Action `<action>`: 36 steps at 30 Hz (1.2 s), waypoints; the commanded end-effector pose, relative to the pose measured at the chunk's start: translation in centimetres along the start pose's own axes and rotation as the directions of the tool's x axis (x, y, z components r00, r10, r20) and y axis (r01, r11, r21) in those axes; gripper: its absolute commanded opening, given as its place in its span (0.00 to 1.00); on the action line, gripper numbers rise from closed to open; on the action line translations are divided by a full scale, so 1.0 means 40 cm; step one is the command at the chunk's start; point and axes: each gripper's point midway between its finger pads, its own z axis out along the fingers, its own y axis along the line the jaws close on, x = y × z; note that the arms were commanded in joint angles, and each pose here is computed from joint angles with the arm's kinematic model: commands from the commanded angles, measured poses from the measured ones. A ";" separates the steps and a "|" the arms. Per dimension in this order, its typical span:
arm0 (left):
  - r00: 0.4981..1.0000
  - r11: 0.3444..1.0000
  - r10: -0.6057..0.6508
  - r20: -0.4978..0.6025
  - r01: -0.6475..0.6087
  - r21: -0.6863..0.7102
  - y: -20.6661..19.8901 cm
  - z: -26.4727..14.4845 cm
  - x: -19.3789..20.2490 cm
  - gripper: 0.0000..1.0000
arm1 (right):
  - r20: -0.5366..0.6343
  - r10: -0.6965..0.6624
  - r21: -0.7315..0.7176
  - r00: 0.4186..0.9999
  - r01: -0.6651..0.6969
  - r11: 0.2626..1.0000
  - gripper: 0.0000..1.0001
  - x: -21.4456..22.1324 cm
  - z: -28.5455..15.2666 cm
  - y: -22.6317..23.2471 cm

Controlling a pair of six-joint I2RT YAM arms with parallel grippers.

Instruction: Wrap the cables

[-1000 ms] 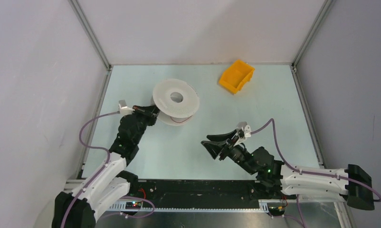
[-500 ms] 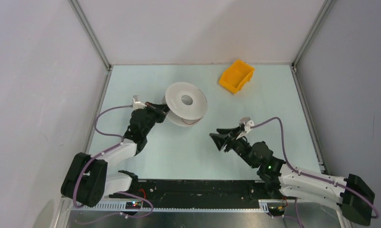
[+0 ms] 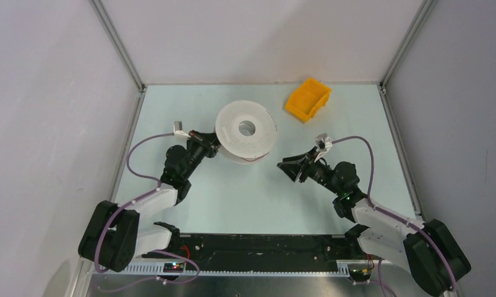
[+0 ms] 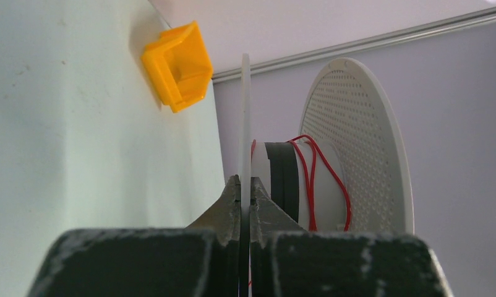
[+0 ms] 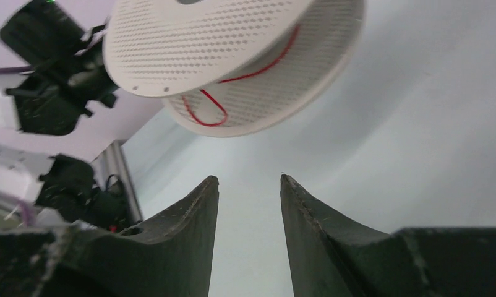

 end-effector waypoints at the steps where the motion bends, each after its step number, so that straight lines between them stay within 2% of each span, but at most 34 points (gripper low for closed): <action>1: 1.000 0.979 -0.026 -0.013 0.028 0.202 -0.144 -0.036 0.000 0.00 | 0.094 -0.048 -0.257 0.994 0.070 0.964 0.45 -0.088 0.020 0.126; 15: 0.998 0.968 -0.047 -0.044 0.056 0.245 -0.184 -0.057 0.026 0.00 | 0.148 -0.049 -0.331 0.988 0.096 0.939 0.37 -0.131 0.063 0.177; 17: 0.998 0.968 -0.049 -0.044 0.059 0.245 -0.185 -0.056 0.027 0.00 | 0.143 -0.042 -0.318 0.989 0.087 0.944 0.32 -0.132 0.076 0.172; 24: 0.997 0.965 -0.053 -0.048 0.063 0.255 -0.196 -0.051 0.033 0.00 | 0.149 0.013 -0.309 0.989 0.034 0.950 0.00 -0.135 0.118 0.176; 27: 0.997 0.962 -0.056 -0.045 0.066 0.266 -0.203 -0.051 0.033 0.00 | 0.140 0.060 -0.292 0.988 -0.016 0.956 0.00 -0.126 0.141 0.169; 36: 0.997 0.958 -0.065 -0.037 0.073 0.279 -0.200 -0.056 0.039 0.00 | 0.262 0.211 -0.191 0.942 -0.164 0.968 0.00 -0.168 0.186 0.121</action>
